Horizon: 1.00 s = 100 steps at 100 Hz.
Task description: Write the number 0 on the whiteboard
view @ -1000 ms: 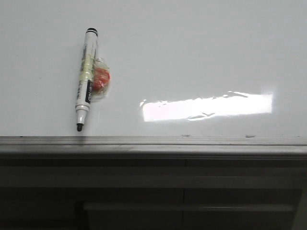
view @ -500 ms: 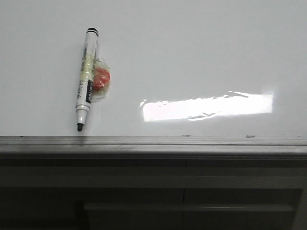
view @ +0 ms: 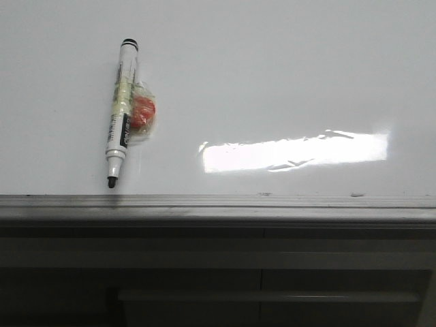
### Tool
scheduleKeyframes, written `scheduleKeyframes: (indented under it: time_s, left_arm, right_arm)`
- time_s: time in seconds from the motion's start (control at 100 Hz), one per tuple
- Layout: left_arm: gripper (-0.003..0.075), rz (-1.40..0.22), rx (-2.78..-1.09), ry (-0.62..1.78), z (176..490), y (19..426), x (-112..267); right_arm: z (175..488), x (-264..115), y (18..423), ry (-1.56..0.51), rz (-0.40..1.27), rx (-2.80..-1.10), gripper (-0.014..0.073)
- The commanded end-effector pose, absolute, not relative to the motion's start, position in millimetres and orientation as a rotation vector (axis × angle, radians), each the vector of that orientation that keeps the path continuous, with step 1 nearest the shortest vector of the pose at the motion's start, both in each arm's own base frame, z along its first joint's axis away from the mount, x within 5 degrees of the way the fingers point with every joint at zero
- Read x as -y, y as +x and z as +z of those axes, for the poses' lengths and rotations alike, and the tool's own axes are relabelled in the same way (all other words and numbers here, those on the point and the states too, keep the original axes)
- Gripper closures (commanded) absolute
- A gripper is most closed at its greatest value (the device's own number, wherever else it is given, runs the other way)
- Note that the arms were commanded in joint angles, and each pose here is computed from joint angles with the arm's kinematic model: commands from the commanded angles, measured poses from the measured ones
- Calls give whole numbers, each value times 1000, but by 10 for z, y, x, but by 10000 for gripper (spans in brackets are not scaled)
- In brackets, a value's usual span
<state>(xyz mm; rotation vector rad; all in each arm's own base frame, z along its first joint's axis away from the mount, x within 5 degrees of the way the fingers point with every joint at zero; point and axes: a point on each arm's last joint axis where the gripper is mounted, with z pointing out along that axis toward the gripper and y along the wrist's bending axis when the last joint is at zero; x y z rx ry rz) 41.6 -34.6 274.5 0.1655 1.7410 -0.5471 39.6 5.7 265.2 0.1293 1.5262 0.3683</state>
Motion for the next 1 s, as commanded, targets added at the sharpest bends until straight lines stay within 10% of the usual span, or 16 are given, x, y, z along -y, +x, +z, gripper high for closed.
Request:
scheduleKeyframes:
  time_s: [0.0,0.17,0.99]
  left_arm:
    - [659,-406,-1842,305,3019,515,345]
    - [530,-314,-2066,514,3328,910,421]
    - [351,-809,-2318,438,3134,1760,1514]
  right_arm:
    - [2956,-50,385,47,278,-1495,434]
    - [3054,-76,562,48,266,-1589,201]
    - [2972,-110,775,54,259,-1710,203]
